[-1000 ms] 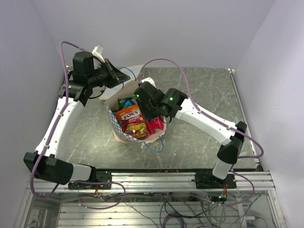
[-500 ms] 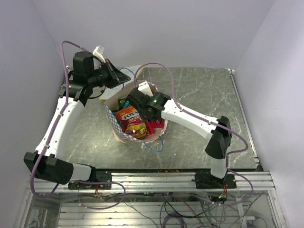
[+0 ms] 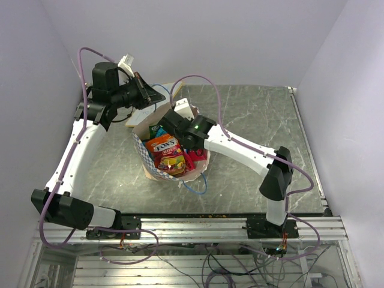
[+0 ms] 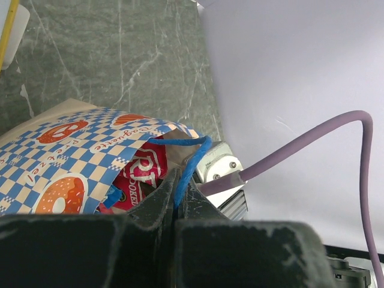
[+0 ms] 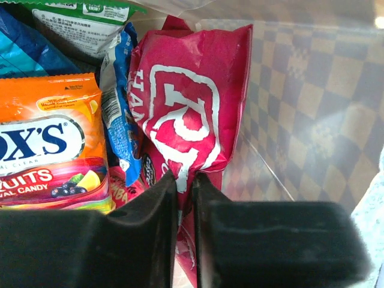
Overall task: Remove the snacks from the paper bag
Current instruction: Take out the snack from the paper bag.
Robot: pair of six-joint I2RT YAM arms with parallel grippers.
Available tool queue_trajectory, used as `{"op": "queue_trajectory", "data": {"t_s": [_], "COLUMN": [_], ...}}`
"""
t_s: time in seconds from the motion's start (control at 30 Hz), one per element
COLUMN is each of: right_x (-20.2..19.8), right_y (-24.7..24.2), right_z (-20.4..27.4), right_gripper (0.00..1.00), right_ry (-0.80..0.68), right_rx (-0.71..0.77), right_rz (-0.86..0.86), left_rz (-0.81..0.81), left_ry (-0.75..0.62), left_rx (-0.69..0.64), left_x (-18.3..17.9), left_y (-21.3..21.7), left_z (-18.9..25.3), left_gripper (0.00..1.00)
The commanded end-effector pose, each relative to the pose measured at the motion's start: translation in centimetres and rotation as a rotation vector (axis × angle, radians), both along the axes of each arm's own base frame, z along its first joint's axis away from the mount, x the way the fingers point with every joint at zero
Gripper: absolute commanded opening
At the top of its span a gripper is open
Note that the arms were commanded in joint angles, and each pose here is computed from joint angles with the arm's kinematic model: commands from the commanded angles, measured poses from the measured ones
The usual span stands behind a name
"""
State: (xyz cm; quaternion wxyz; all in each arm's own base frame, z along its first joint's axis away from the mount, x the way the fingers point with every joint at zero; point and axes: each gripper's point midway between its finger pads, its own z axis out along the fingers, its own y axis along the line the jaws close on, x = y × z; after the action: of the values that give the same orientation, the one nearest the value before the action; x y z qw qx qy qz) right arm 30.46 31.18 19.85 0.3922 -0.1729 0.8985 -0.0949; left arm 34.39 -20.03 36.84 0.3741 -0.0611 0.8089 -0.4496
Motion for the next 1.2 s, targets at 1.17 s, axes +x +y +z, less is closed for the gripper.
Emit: {"op": "queue_trajectory", "data": {"t_s": [1.17], "right_x": [-5.0], "right_y": [-5.5], "right_z": [28.8], "right_gripper": [0.0], "right_ry": [-0.372], "right_rx": [0.529], "right_rz": [0.172], "left_rz": [0.067], "left_ry": [-0.009], "left_rx": [-0.038], "left_x": [-0.7], "left_y": [0.6], "left_z": [2.9], "left_gripper": [0.07]}}
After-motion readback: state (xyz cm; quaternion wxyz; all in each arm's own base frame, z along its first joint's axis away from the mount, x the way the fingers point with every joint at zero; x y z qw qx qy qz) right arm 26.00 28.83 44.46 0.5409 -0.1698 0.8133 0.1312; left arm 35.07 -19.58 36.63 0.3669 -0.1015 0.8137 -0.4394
